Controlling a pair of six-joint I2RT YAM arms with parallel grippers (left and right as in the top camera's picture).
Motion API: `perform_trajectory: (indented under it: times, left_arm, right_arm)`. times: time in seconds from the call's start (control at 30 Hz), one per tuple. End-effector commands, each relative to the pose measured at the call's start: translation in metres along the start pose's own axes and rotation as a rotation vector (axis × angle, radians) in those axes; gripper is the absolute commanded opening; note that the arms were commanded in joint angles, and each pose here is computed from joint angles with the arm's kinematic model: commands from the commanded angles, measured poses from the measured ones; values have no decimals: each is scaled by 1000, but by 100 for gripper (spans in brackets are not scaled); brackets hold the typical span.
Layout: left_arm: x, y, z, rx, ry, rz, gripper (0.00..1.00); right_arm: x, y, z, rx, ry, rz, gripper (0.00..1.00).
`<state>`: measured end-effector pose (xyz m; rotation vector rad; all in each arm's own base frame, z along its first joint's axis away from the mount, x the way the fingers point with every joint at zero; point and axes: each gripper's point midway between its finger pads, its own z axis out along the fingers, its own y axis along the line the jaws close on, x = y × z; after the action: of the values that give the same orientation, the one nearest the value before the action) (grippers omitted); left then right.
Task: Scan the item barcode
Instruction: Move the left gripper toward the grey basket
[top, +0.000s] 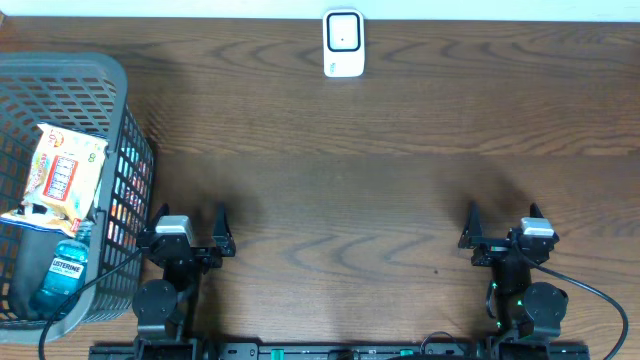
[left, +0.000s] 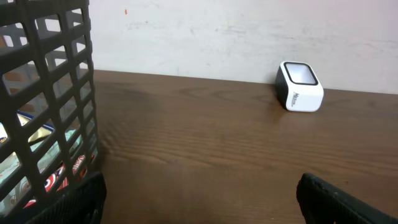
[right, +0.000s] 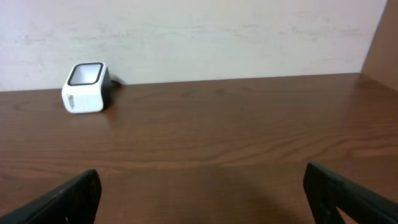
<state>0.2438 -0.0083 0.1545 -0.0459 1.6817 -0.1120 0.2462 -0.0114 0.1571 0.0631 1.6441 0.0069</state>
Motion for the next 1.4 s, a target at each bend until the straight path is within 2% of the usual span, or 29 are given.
perform_trajectory:
  times: [0.0,1.37]
  left_arm:
    - [16,2,2,-5,37,-14,98]
    - [15,0,2,6,34,-15,98]
  right_arm:
    - [0,-2,0,9,-1,-14,99]
    - [0,-2,0,9,-1,-14,99]
